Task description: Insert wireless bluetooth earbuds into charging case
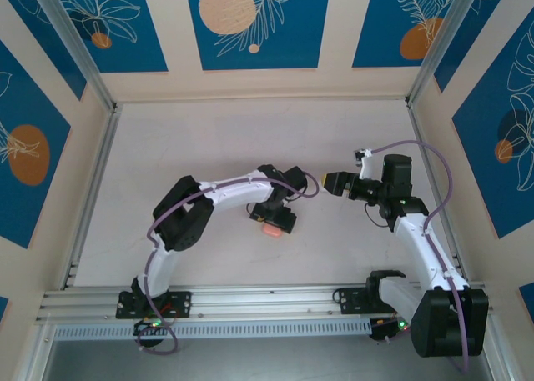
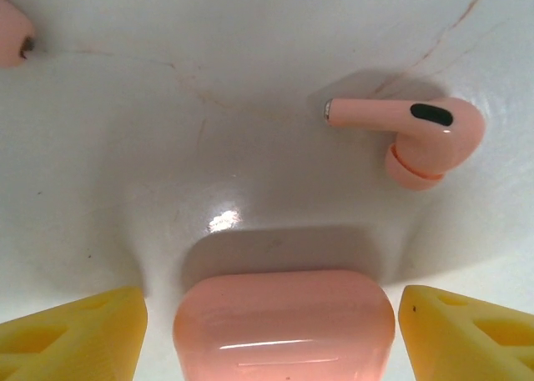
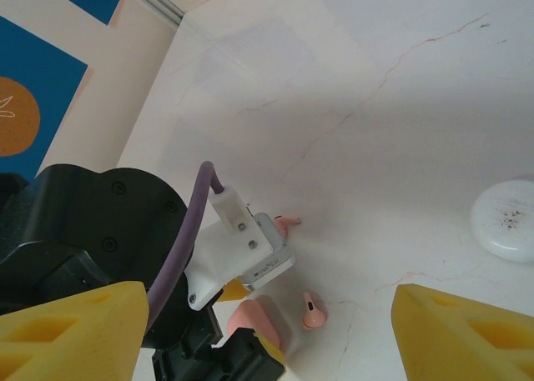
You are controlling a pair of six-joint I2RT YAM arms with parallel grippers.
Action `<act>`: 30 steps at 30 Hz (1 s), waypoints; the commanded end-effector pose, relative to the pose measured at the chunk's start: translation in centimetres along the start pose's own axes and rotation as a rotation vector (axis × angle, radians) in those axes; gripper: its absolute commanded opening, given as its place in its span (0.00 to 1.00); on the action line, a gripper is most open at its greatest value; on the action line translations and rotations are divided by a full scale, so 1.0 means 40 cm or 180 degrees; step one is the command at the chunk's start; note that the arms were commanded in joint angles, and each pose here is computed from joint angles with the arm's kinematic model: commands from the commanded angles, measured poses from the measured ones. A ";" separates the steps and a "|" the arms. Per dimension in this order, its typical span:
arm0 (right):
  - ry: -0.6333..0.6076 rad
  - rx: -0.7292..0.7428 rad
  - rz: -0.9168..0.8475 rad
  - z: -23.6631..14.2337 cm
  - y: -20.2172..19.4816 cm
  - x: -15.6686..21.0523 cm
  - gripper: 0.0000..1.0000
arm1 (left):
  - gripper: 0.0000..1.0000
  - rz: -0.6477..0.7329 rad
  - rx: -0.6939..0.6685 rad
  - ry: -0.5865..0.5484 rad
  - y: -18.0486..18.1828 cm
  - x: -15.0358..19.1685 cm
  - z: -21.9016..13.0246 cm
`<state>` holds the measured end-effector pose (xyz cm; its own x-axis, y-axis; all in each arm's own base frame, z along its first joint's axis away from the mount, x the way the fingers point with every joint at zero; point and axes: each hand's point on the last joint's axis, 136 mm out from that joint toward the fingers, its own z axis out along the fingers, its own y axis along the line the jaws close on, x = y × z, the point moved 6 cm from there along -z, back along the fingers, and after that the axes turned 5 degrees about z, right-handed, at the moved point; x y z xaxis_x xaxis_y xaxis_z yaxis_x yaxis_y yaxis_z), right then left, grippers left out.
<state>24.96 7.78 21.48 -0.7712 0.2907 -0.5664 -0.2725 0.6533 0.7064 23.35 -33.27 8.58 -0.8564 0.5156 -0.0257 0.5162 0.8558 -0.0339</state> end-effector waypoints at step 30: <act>0.0115 0.0017 0.0110 0.003 -0.014 0.024 0.77 | 0.55 0.0187 -0.0138 0.0059 0.008 0.058 0.004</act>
<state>24.82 7.80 21.06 -0.7787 0.2853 -0.5588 -0.2689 0.6530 0.7080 22.55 -32.93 8.14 -0.8453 0.5333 -0.0322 0.5341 0.8448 -0.0317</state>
